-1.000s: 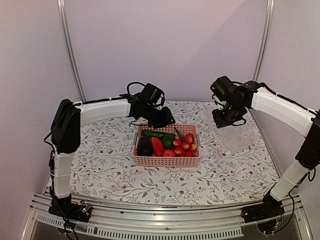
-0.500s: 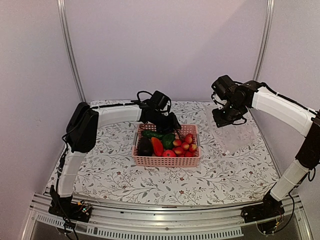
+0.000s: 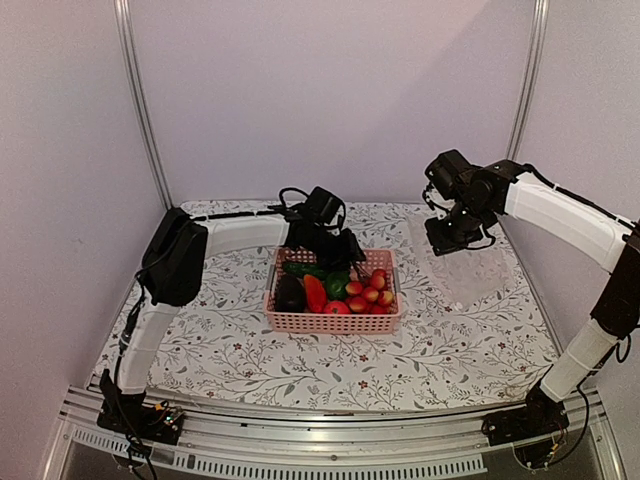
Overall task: Place the food in the zip-top bag and seal the zipper
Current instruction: Pass from the right arm to the left
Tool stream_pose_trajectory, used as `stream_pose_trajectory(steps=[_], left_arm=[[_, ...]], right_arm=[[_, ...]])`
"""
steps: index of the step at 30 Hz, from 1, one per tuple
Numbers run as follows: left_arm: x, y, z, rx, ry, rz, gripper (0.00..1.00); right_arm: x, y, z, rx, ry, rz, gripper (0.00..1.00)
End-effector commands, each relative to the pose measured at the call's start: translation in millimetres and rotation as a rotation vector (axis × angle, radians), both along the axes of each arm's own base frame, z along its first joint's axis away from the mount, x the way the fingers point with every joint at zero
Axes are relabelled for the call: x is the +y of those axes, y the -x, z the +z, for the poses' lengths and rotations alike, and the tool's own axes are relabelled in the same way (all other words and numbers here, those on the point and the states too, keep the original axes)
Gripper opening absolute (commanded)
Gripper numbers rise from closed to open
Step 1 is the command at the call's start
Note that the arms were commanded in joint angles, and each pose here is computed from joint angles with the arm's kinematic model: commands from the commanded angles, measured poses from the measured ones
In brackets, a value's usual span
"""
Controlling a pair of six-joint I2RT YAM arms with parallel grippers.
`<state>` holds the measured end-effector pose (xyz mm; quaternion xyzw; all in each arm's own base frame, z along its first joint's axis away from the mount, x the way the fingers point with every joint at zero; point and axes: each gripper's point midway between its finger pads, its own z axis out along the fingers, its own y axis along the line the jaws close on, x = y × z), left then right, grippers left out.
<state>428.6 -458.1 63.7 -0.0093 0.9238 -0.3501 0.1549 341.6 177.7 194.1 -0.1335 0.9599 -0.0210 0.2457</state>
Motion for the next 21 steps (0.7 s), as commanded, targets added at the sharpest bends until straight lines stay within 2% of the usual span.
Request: stream_pose_trajectory(steps=[1,3,5,7,13,21], left_arm=[[19.0,-3.8,39.7,-0.107,-0.092,0.033,0.56],[24.6,0.0,80.1,-0.232,-0.107,0.036,0.63],[15.6,12.4,117.7,-0.349,-0.06,-0.025,0.69],[1.1,28.1,139.4,-0.408,0.008,-0.101,0.73],[-54.9,64.2,165.6,-0.47,0.225,-0.294,0.75],[-84.5,61.1,159.3,-0.424,0.309,-0.285,0.71]], right_arm=[[6.9,-2.6,22.2,-0.024,-0.061,0.006,0.0],[9.1,-3.1,31.9,-0.04,-0.085,0.007,0.0],[12.3,-3.8,39.8,-0.05,-0.108,0.009,0.0],[17.5,-5.5,48.1,-0.062,-0.139,0.017,0.0],[31.6,-12.3,62.9,-0.07,-0.197,0.036,0.0],[42.4,-13.3,67.9,-0.051,-0.239,0.056,0.0]])
